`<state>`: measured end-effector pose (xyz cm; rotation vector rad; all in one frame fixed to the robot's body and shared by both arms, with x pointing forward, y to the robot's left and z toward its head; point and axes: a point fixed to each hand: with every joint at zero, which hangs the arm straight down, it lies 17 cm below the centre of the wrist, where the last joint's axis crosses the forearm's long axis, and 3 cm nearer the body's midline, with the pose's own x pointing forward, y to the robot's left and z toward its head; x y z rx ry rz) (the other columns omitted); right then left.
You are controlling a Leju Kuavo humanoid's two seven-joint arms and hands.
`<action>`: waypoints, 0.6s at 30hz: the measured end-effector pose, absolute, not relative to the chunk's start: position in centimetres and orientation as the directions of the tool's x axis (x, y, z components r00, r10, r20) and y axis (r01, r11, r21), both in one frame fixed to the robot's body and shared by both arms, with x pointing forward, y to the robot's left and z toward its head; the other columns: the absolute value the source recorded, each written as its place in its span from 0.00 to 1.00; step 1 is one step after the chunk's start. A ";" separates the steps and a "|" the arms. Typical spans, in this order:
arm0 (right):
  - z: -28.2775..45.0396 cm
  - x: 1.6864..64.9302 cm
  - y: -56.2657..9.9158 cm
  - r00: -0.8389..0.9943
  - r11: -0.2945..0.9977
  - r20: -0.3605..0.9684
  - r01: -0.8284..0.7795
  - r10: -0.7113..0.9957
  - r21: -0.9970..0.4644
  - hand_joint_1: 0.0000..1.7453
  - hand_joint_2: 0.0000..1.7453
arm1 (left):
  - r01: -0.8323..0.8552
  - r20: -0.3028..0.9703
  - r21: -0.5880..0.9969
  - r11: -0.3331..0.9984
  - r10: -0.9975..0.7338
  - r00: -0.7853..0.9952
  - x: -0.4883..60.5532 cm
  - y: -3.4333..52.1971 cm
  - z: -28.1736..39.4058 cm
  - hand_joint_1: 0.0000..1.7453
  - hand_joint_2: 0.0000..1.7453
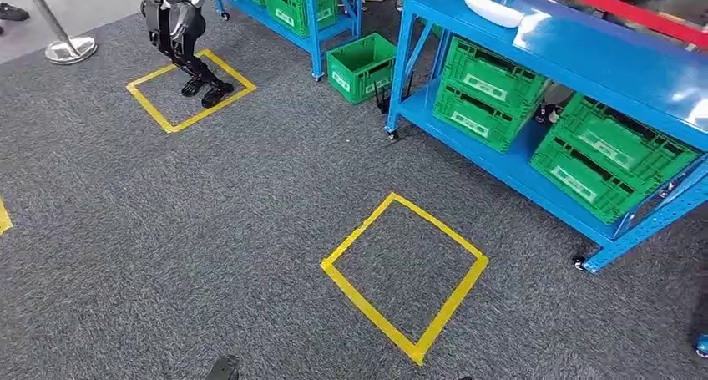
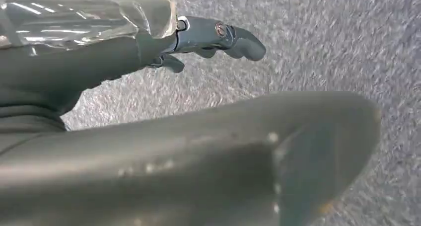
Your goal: Take the parts from the cabinet and place them on the table.
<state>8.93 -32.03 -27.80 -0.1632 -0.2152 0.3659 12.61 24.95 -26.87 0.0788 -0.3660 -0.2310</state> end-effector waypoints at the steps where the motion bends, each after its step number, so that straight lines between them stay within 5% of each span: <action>1: -27.8 9.0 -32.1 0.910 0.920 0.180 -0.337 0.373 -0.199 0.00 1.00 | 0.212 0.340 0.116 0.970 -0.239 0.910 12.4 24.9 -26.9 0.00 0.00; 18: -28.0 7.2 -30.2 0.930 0.944 0.184 -0.296 0.319 -0.143 0.00 1.00 | 0.142 0.318 0.188 0.972 -0.197 0.927 12.1 28.1 -27.1 0.00 0.00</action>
